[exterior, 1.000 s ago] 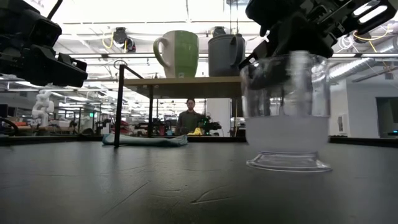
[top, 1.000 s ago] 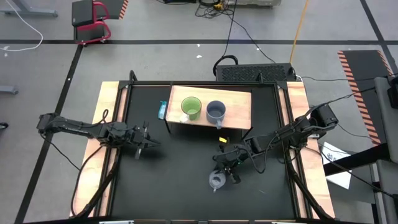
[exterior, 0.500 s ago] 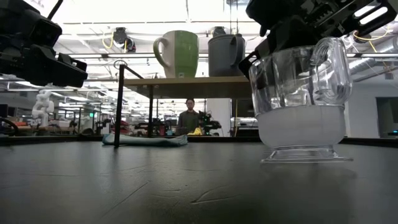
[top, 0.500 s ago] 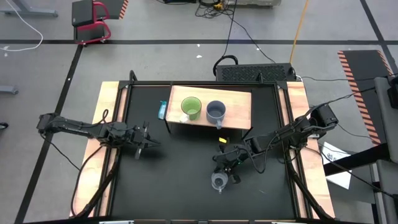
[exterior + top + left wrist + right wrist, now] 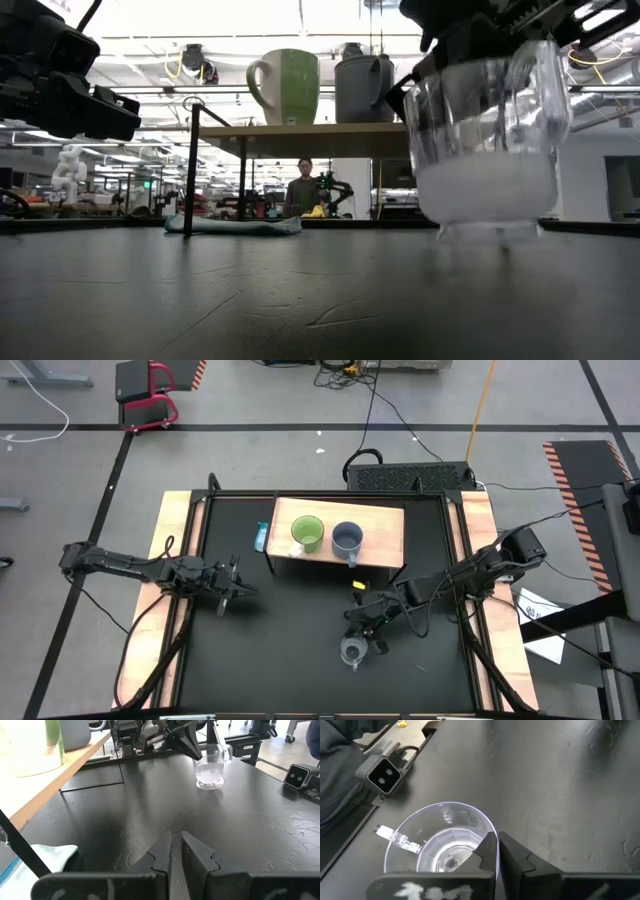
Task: Stack small to large cups/mugs on shelf
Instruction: Put the transparent cup on the shelf
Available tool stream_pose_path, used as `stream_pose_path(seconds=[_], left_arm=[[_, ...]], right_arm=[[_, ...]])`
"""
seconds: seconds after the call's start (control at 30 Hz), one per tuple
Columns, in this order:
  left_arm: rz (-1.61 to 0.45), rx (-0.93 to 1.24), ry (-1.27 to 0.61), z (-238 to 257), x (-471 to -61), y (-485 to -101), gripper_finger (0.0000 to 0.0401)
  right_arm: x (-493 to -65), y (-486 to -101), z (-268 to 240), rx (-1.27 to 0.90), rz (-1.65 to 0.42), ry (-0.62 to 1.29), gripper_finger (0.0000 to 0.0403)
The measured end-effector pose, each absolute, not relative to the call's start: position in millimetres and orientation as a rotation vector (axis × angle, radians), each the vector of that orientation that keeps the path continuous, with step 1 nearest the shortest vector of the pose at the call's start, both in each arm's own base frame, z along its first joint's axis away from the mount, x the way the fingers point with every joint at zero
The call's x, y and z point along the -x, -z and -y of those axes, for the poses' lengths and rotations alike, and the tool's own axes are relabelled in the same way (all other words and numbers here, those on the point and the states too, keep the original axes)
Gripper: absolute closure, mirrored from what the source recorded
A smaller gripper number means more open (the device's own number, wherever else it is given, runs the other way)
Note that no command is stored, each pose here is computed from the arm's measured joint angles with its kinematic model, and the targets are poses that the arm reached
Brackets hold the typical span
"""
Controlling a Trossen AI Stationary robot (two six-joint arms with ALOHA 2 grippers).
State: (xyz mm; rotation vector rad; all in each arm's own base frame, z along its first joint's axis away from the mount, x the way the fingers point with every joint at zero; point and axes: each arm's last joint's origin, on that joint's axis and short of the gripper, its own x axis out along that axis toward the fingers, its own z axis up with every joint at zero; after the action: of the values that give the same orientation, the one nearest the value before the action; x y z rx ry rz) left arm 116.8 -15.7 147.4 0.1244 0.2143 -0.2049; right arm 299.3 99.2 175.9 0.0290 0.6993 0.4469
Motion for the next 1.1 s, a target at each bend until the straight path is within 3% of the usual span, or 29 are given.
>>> stream_pose_path(seconds=[0.37,1.1], left_arm=[[-0.214,-0.124,0.205,16,-117,-147,0.0359],[-0.214,-0.125,0.205,16,-117,-147,0.0359]], right_arm=[[-289,-194,-96,-0.021,-0.685,-0.451,0.0403],[-285,-195,-101,-0.020,-0.694,-0.466,0.0403]])
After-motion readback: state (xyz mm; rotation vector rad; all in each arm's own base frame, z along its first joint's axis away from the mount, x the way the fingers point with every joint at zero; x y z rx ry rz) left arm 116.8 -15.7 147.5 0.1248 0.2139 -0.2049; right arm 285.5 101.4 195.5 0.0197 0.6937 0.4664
